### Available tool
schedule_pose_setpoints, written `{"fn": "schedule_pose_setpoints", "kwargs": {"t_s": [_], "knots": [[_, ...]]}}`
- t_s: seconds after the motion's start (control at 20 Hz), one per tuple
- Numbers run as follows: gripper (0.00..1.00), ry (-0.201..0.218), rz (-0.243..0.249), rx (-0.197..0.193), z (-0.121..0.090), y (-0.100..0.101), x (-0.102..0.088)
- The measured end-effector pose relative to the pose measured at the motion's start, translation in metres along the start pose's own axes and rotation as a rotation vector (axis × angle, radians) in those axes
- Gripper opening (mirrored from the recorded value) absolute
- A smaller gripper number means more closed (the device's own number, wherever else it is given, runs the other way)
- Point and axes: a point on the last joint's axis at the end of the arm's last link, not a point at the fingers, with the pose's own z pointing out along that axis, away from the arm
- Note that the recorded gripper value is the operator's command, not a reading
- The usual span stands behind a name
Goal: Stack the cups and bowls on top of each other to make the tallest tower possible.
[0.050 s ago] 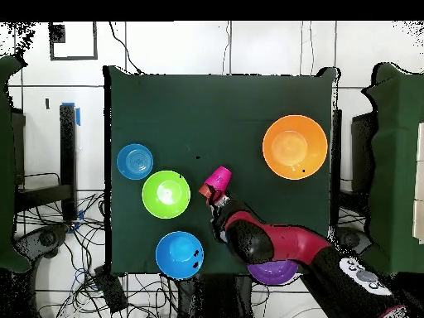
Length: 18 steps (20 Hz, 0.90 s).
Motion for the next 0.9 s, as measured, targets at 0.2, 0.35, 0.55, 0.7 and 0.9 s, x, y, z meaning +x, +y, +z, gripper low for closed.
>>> {"fn": "schedule_pose_setpoints", "kwargs": {"t_s": [0.2, 0.35, 0.55, 0.7, 0.9], "knots": [[1.0, 0.0, 0.03, 0.035, -0.007, -0.007, 0.004], [1.0, -0.007, 0.062, 0.057, -0.01, -0.015, 0.003], [1.0, -0.019, 0.079, 0.066, -0.01, -0.019, 0.001], [1.0, -0.034, 0.09, 0.071, -0.007, -0.024, 0.003], [1.0, -0.056, 0.096, 0.07, 0.003, -0.024, 0.013]]}}
